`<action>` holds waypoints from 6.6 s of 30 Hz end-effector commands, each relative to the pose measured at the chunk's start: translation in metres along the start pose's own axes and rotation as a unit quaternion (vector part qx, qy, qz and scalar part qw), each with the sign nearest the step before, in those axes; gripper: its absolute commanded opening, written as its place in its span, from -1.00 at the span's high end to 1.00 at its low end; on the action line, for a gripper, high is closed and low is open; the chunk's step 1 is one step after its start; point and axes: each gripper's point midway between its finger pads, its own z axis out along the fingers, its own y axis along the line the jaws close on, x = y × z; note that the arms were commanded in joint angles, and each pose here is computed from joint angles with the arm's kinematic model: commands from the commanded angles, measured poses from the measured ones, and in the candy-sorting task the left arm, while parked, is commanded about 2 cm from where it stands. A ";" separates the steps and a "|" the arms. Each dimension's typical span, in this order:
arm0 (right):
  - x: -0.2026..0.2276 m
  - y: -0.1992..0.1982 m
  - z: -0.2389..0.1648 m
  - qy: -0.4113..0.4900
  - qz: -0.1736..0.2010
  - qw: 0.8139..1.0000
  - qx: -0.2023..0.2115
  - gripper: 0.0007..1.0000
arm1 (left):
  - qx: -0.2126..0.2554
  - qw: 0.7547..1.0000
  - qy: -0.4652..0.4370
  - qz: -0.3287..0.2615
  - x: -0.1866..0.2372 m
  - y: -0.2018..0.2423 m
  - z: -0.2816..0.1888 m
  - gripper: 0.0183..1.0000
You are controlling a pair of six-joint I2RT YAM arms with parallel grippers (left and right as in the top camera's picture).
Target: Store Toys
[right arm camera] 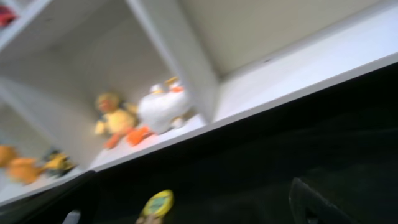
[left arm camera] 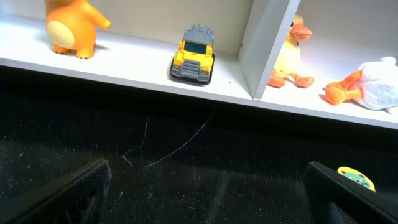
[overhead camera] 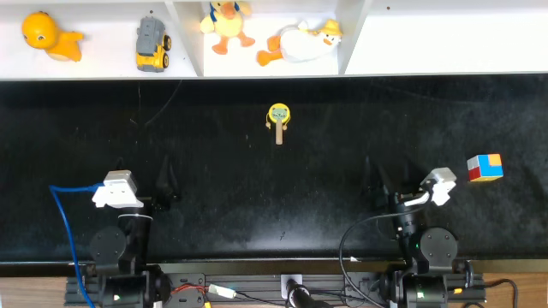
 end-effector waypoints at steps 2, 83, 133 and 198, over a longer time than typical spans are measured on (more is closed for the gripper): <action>0.022 0.043 -0.007 0.065 0.003 0.990 -0.122 -1.00 | 0.000 1.000 -0.003 -0.010 0.000 0.000 0.000 -1.00; 0.240 0.066 0.124 0.628 -0.053 0.739 0.236 -0.22 | 0.000 1.000 -0.003 -0.010 0.000 0.000 0.000 -1.00; -0.061 -0.036 0.039 0.503 -0.069 0.784 0.357 0.91 | 0.000 1.000 -0.003 -0.010 0.000 0.000 0.000 -1.00; 0.017 -0.132 0.213 0.344 -0.162 0.911 0.157 -0.91 | 0.000 1.000 -0.003 -0.010 0.000 0.000 0.000 -1.00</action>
